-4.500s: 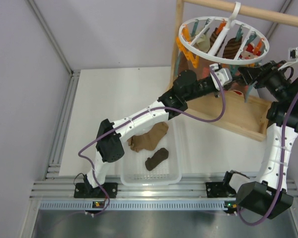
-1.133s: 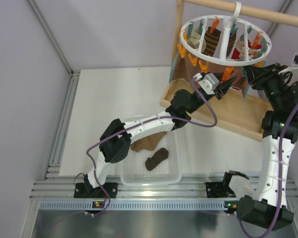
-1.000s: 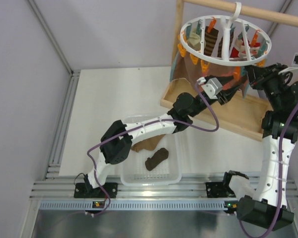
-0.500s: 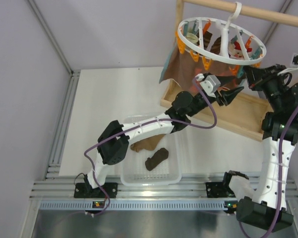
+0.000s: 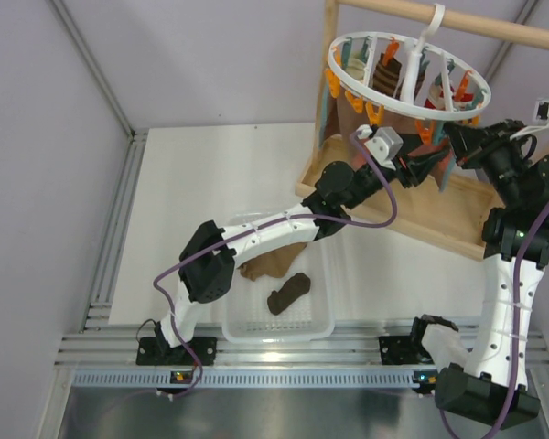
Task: Clip the socks to the hanger
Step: Open the clamp at the hanger.
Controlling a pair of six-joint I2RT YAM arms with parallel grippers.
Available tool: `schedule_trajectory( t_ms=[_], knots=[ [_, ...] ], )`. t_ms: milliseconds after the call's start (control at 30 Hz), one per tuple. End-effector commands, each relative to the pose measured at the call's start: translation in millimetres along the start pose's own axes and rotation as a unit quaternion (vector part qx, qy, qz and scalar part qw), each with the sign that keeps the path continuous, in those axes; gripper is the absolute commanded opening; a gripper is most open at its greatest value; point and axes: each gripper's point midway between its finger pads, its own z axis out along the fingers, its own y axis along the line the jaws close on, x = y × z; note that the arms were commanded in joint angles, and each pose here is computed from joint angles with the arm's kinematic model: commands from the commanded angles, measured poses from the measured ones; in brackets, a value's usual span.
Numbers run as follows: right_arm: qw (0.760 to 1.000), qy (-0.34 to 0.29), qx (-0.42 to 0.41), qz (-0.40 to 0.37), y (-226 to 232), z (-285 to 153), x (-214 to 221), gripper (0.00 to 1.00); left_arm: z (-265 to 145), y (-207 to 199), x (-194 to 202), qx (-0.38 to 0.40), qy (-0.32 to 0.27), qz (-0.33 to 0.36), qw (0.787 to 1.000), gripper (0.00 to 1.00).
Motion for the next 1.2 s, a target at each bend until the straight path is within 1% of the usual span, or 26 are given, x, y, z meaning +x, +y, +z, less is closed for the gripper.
schedule_trajectory(
  t_ms=[0, 67, 100, 200, 233, 333, 367, 433, 467, 500, 533, 567, 633, 667, 700, 767, 900, 1167],
  knots=[
    [0.999, -0.014, -0.050, -0.013, 29, -3, -16, 0.00, 10, -7, -63, 0.014, -0.072, -0.004, 0.997, 0.51],
    [0.999, -0.011, -0.052, -0.012, 29, -3, -15, 0.00, 10, -7, -64, 0.014, -0.074, -0.005, 0.997, 0.50],
    [0.999, -0.010, -0.052, -0.011, 29, -3, -15, 0.00, 9, -7, -64, 0.016, -0.076, -0.005, 0.997, 0.46],
    [0.998, -0.008, -0.056, -0.011, 31, -3, -14, 0.00, 10, -9, -65, 0.019, -0.079, -0.008, 0.997, 0.39],
    [0.998, -0.007, -0.057, -0.011, 30, -3, -13, 0.00, 9, -9, -69, 0.021, -0.085, -0.007, 0.996, 0.34],
    [0.998, -0.003, -0.059, -0.009, 31, -3, -11, 0.00, 9, -9, -68, 0.021, -0.086, -0.005, 0.996, 0.29],
    [0.998, -0.001, -0.058, -0.008, 29, -3, -10, 0.00, 10, -8, -69, 0.020, -0.087, -0.003, 0.996, 0.23],
    [0.998, 0.000, -0.059, -0.008, 30, -3, -9, 0.00, 10, -6, -67, 0.017, -0.085, 0.003, 0.996, 0.16],
    [0.998, 0.002, -0.059, -0.006, 29, -3, -8, 0.00, 10, -6, -68, 0.016, -0.085, 0.004, 0.996, 0.09],
    [0.998, 0.004, -0.059, -0.007, 29, -3, -8, 0.00, 10, -6, -67, 0.016, -0.084, 0.005, 0.996, 0.06],
    [0.998, 0.005, -0.058, -0.007, 29, -3, -7, 0.01, 10, -5, -67, 0.017, -0.084, 0.005, 0.996, 0.02],
    [0.998, 0.005, -0.057, -0.008, 29, -4, -8, 0.12, 10, -5, -67, 0.019, -0.083, 0.005, 0.996, 0.00],
    [0.999, 0.006, -0.047, -0.014, 27, -5, -8, 0.26, 10, -6, -67, 0.023, -0.081, 0.004, 0.996, 0.00],
    [0.999, 0.005, -0.042, -0.015, 25, -6, -8, 0.40, 9, -6, -64, 0.024, -0.078, 0.003, 0.997, 0.00],
    [0.999, 0.003, -0.039, -0.021, 25, -7, -8, 0.45, 9, -7, -64, 0.027, -0.077, 0.000, 0.997, 0.00],
    [0.999, -0.003, -0.028, -0.028, 23, -9, -10, 0.51, 8, -8, -62, 0.029, -0.075, -0.001, 0.997, 0.00],
    [0.999, -0.010, -0.019, -0.042, 20, -14, -14, 0.51, 8, -10, -62, 0.035, -0.074, -0.002, 0.997, 0.00],
    [0.997, -0.024, -0.048, -0.050, 32, -15, -25, 0.49, 8, -13, -59, 0.042, -0.067, -0.001, 0.997, 0.00]
  ],
)
